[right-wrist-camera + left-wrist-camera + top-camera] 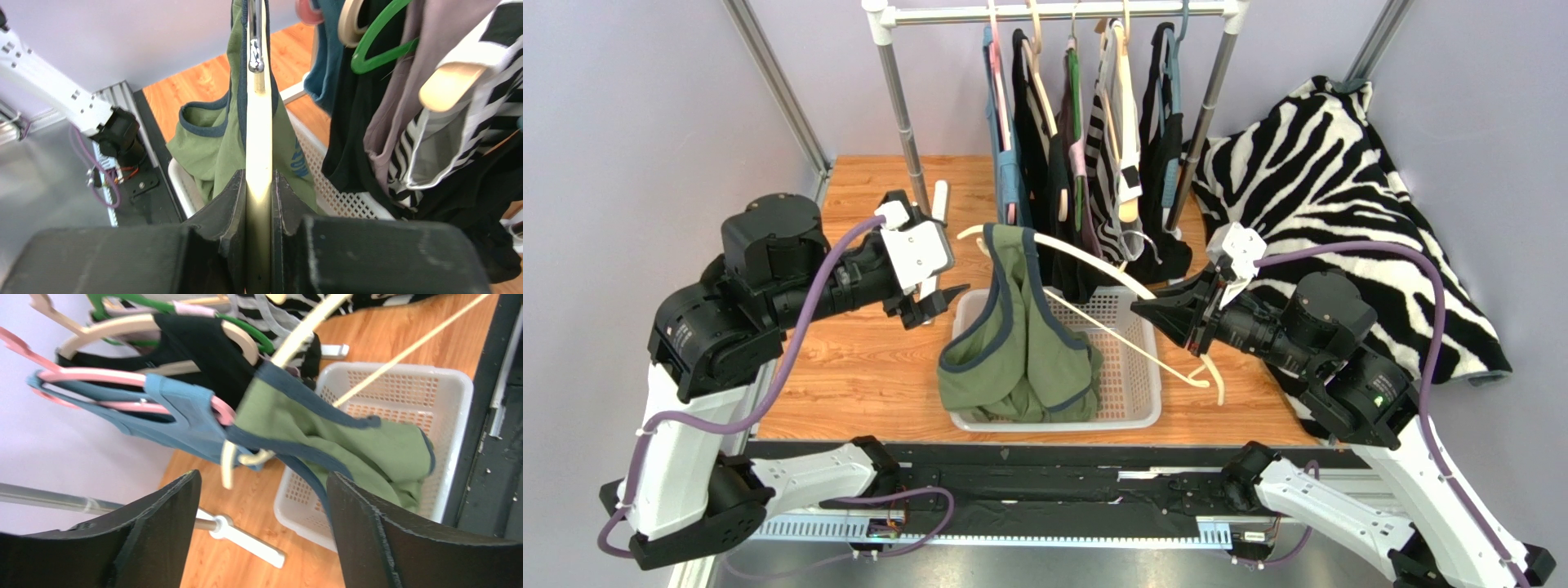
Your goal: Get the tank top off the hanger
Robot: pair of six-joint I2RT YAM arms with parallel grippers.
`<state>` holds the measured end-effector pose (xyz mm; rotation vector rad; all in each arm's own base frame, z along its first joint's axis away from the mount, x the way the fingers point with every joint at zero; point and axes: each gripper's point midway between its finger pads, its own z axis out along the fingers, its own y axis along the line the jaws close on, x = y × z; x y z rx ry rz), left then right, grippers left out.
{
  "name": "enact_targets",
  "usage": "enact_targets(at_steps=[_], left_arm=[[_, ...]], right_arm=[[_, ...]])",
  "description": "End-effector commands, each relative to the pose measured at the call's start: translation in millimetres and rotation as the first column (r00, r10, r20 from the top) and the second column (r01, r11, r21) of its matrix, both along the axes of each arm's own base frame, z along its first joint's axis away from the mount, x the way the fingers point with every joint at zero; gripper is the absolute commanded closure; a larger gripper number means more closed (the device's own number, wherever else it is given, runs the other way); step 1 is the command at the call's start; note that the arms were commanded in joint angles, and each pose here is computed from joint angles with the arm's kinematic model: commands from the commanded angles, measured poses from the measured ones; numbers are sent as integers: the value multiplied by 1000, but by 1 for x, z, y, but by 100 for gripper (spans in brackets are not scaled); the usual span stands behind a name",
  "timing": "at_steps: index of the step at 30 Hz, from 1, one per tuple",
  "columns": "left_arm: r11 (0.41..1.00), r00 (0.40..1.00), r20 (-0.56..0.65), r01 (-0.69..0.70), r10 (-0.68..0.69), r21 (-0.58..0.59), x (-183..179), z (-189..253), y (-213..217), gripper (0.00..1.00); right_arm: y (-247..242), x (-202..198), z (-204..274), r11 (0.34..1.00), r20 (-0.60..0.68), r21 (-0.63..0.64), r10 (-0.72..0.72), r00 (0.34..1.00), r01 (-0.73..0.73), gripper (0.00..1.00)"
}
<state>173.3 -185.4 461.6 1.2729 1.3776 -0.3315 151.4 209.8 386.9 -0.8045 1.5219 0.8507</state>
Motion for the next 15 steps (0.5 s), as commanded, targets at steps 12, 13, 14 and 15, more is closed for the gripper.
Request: enact_targets(at_steps=[12, 13, 14, 15], left_arm=[[1000, 976, -217, 12, -7, 18, 27, -56, -46, 25], [1000, 973, -232, 7, -1, 25, 31, -60, -49, 25], [1000, 972, -237, 6, 0, 25, 32, -61, -51, 25], [1000, 972, -235, 5, 0, 20, 35, -60, -54, 25]], right_arm=[[-10, -13, 88, 976, 164, 216, -22, 986, -14, 100], [-11, -14, 89, 976, 165, 217, -24, 986, -12, 100], [-12, -15, 88, 977, 161, 214, -24, 987, -12, 100], [-12, -16, 87, 977, 162, 212, -19, 987, -16, 100]])
